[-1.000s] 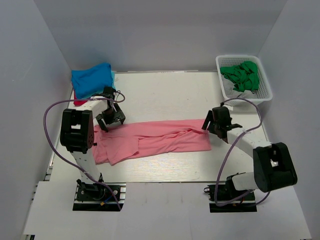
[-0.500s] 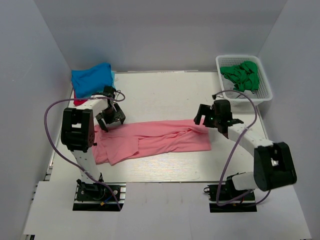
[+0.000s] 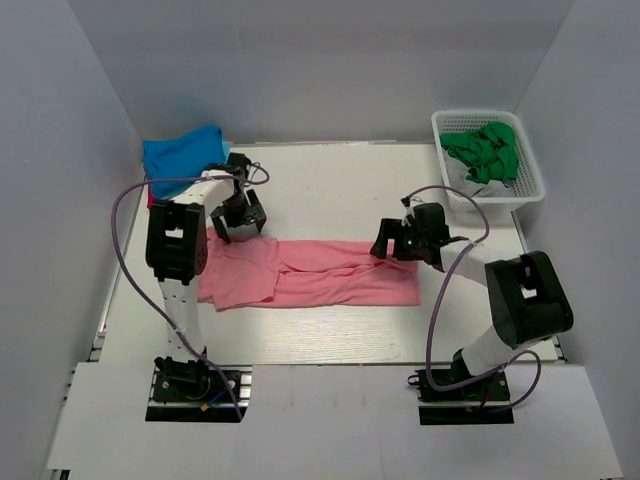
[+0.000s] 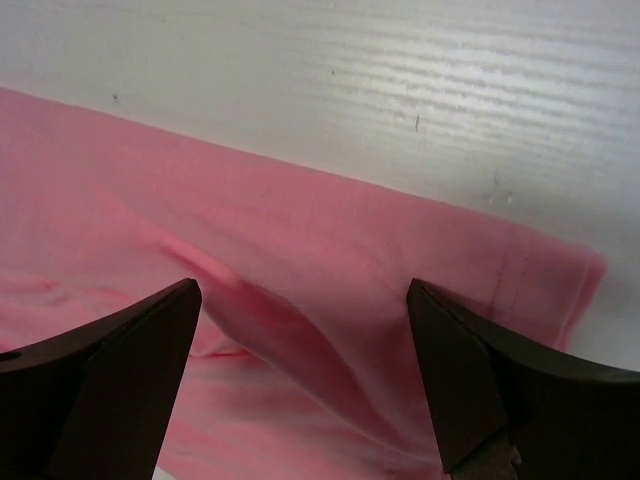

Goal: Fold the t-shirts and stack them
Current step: Rotate the tshirt 90 degrees

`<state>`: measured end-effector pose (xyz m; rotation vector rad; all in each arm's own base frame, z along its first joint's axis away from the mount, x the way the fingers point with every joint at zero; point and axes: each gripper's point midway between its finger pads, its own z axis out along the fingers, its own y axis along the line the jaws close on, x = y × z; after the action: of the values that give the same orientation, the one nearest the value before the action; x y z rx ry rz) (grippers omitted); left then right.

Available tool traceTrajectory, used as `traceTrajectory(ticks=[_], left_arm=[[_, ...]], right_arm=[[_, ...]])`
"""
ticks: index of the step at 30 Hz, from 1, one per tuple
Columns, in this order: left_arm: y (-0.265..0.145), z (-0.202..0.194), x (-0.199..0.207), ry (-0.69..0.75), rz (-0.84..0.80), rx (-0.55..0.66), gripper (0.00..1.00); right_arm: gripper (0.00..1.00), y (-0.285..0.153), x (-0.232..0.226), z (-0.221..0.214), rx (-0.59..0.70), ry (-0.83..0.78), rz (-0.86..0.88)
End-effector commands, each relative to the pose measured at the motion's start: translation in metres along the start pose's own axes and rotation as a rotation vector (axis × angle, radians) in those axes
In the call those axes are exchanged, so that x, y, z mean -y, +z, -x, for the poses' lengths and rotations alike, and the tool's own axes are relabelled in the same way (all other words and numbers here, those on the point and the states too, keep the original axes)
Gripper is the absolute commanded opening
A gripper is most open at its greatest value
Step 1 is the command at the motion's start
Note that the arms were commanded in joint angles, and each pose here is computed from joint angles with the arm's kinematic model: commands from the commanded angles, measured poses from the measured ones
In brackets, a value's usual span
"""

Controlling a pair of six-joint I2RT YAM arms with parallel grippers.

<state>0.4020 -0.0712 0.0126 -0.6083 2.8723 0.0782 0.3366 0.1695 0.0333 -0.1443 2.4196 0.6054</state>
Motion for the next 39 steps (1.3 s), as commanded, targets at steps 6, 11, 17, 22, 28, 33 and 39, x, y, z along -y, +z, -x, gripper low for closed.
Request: traceTrajectory(ticks=[6,11,17,22,28,33,39], left_arm=[[0.053,0.031,0.100,0.162,-0.118,0.028,0.99],[0.052,0.068,0.195,0.215,-0.412,0.157,0.99],[0.024,0.090,0.326,0.111,-0.940,0.271,0.99],[-0.003,0.069,0.389,0.133,-1.141,0.402,0.99],[-0.005,0.061,0.401,0.133,-1.171,0.439,0.99],[-0.060,0.075,0.409,0.281,-1.255,0.595,0.99],[-0.220,0.092,0.380,0.469,-1.264,0.801,0.99]], right_arm=[[0.90,-0.038,0.016,-0.096,-0.218,0.153,-0.110],[0.90,-0.070,0.002,-0.150,-0.370,0.138,-0.136],[0.90,-0.101,-0.068,-0.203,-0.570,0.012,0.102],[0.90,-0.102,-0.132,-0.213,-0.563,-0.179,0.366],[0.90,-0.081,-0.149,-0.243,-0.677,-0.387,0.445],[0.90,-0.080,-0.166,-0.231,-0.583,-0.414,0.499],[0.90,-0.084,-0.163,-0.191,-0.359,-0.439,0.429]])
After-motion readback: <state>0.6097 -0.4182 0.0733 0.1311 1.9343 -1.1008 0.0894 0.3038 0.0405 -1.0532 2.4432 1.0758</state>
